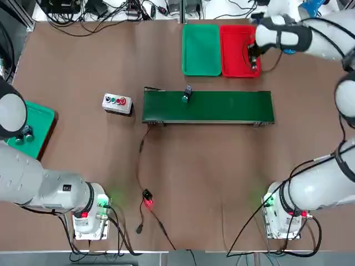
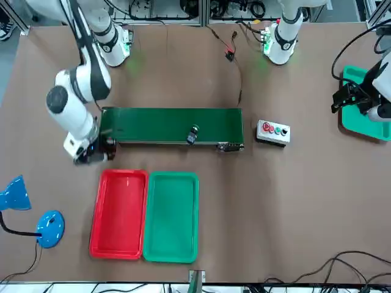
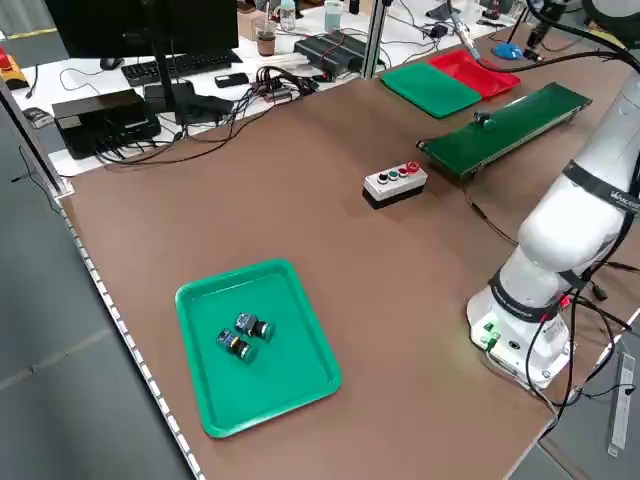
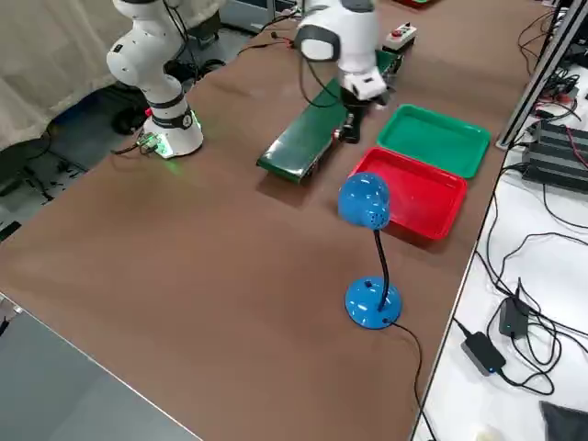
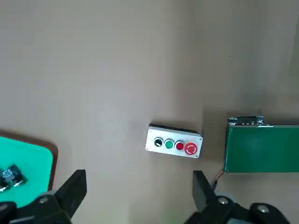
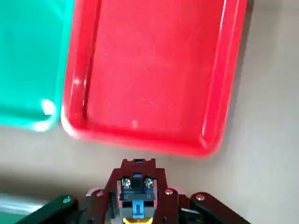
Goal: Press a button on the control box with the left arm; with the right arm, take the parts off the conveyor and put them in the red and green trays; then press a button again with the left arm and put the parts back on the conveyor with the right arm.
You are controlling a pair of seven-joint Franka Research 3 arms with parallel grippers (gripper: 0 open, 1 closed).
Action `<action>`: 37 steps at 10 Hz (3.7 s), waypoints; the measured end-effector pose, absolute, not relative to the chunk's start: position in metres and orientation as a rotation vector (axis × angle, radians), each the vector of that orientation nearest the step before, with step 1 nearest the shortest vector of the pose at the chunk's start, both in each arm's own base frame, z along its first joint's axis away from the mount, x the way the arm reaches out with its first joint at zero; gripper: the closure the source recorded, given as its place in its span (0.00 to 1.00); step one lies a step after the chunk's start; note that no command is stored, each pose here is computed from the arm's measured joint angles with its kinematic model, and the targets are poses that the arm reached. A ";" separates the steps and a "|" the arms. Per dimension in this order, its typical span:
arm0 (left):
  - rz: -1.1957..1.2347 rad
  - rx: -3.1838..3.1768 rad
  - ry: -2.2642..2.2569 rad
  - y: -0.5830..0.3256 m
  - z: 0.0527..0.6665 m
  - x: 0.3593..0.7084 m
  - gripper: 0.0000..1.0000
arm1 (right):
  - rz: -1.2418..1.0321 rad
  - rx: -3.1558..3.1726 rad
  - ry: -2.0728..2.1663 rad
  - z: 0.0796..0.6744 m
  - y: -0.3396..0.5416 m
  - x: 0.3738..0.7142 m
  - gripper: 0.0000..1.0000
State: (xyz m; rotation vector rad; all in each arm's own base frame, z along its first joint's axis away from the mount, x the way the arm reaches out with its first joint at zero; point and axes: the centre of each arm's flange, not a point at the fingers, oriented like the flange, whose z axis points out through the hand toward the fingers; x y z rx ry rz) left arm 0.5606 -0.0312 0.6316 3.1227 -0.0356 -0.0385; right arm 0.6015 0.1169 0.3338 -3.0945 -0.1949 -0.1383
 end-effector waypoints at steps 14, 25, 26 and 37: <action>-0.037 3.123 -0.041 -0.033 0.632 0.561 0.00 | -0.157 -3.082 -0.109 0.202 0.099 0.695 0.65; -0.036 3.123 -0.041 -0.033 0.632 0.561 0.00 | 0.090 -3.122 -0.011 0.370 0.226 0.648 0.00; -0.035 3.123 -0.041 -0.033 0.632 0.561 0.00 | 0.153 -3.127 0.026 0.389 0.255 0.626 0.00; -0.035 3.123 -0.043 -0.034 0.632 0.561 0.00 | 0.141 -2.864 0.916 0.326 0.430 0.449 0.00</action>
